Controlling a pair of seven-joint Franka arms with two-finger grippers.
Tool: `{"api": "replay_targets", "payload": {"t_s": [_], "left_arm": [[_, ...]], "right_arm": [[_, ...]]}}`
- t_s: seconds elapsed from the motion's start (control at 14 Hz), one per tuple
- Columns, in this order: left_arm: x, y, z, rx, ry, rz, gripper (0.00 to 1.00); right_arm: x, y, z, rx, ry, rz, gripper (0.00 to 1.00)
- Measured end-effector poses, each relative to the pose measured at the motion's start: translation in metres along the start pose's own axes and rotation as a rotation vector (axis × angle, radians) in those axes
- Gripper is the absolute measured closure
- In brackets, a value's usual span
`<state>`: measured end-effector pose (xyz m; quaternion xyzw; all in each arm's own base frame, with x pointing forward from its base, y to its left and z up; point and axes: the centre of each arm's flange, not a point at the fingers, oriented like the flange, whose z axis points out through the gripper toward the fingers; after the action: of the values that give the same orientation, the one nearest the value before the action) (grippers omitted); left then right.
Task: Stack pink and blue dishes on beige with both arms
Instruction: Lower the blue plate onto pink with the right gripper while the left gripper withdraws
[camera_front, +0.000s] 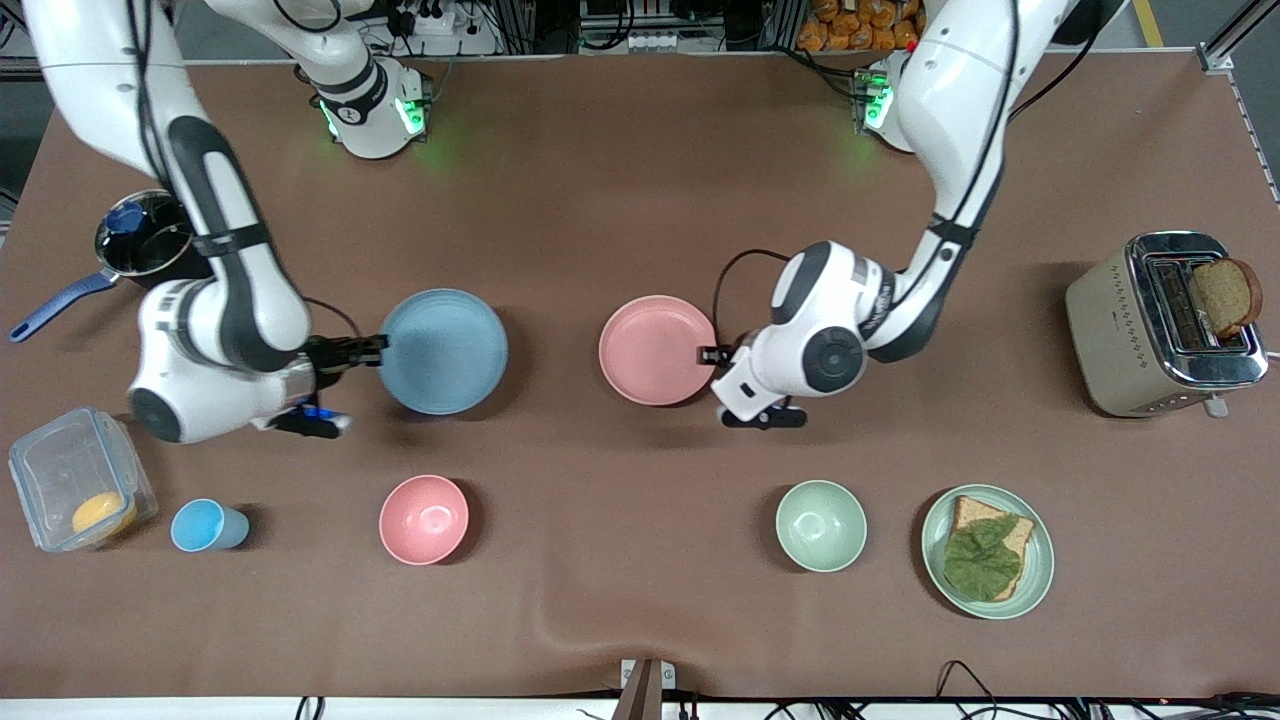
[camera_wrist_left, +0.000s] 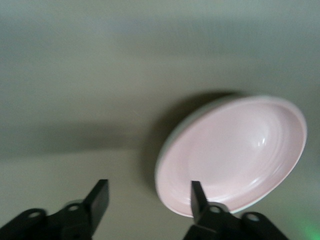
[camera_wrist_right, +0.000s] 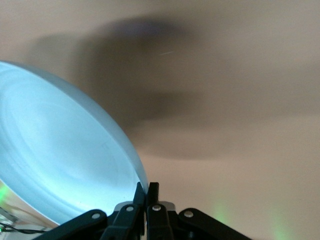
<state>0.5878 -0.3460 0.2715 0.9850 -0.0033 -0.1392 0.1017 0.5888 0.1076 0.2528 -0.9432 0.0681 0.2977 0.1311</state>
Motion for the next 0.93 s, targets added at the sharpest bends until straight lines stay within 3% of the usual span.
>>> {"api": "replay_targets", "payload": {"t_s": [0.14,0.21,0.5,0.93], "left_arm": [[0.013,-0.033,-0.057,0.009,0.089,0.006,0.02],[0.017,-0.050,-0.082,0.013,0.124,0.002,0.00],[0.017,-0.098,-0.150,0.107,0.224,0.019,0.00],[-0.018,-0.132,-0.251,0.162,0.267,0.021,0.00]], "right_arm": [[-0.014,-0.064,0.014,-0.035,0.012,0.027,0.97],[-0.022,-0.093,0.023,-0.042,0.016,0.029,0.97],[-0.053,-0.188,0.068,-0.002,0.038,0.044,0.97],[-0.065,-0.264,0.142,0.004,0.108,0.055,0.97]]}}
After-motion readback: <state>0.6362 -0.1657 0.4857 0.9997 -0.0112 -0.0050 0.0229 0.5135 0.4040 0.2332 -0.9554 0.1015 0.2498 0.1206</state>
